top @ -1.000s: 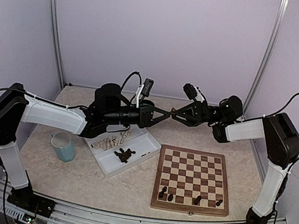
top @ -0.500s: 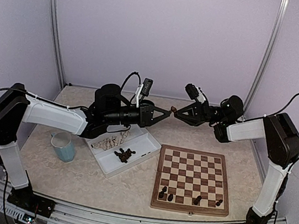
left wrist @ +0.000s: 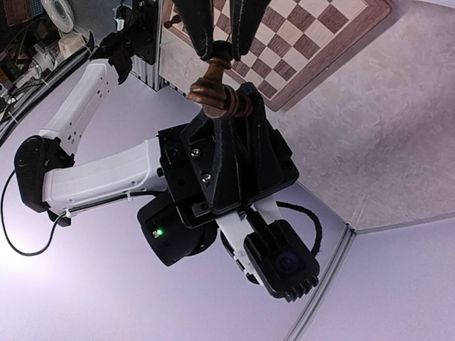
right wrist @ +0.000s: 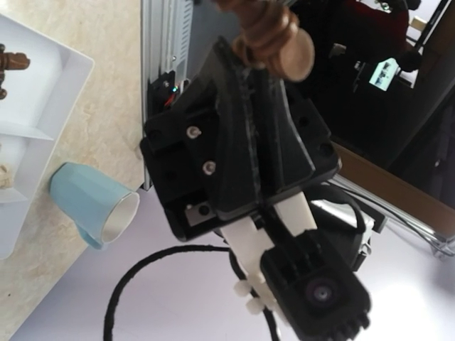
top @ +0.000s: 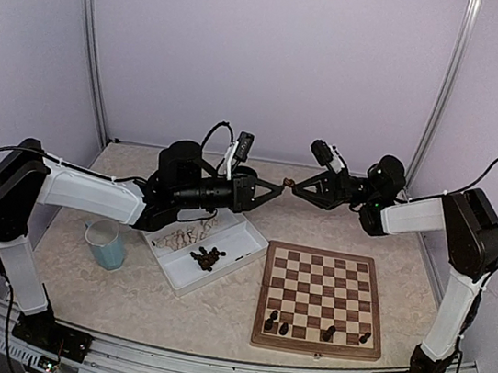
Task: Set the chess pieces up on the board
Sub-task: Pass from the left arm to the right, then place the pawn at a7.
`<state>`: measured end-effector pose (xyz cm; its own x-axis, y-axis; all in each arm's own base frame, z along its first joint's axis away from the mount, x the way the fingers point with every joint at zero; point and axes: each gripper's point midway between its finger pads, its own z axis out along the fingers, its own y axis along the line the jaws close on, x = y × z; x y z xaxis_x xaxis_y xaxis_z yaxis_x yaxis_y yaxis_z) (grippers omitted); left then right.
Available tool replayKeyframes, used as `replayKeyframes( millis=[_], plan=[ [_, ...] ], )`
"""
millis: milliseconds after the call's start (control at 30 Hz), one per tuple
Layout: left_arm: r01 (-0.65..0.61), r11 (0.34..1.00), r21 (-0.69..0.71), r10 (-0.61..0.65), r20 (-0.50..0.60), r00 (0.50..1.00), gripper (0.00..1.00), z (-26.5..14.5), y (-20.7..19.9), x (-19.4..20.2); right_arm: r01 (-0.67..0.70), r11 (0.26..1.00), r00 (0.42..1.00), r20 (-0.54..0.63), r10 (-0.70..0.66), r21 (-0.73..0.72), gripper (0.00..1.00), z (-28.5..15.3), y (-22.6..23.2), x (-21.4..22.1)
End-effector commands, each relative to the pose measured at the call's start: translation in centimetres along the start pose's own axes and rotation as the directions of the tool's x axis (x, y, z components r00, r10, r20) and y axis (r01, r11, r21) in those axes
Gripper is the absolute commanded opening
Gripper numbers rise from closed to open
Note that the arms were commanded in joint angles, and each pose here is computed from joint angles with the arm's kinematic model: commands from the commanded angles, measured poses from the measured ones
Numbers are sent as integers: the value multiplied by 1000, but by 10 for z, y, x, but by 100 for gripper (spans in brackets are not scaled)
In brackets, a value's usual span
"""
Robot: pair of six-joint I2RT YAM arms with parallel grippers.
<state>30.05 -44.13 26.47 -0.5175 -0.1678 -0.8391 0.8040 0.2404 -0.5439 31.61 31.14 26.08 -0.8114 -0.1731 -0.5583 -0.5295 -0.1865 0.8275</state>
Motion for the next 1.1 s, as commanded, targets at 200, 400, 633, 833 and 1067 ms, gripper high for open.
replayKeyframes(
  millis=[200,400,633,833,1067],
  plan=[
    [-16,998,-62,14,-32,999,6,-12,13,3,88,994,995,31,-90,66,2,-25,-2,-8],
    [-31,994,-101,27,-44,999,6,-28,20,3,140,981,988,44,-147,132,2,-50,-11,-9],
    [-53,986,-160,48,-37,998,6,-52,33,-6,266,886,962,-43,-270,380,1,-67,-29,-10],
    [-87,974,-209,76,-60,995,6,-64,42,-10,458,689,889,-286,-358,561,2,-90,-41,16],
    [-108,965,-239,92,-76,993,6,-70,48,-8,678,377,733,-615,-290,631,2,-131,-45,52]
  ],
)
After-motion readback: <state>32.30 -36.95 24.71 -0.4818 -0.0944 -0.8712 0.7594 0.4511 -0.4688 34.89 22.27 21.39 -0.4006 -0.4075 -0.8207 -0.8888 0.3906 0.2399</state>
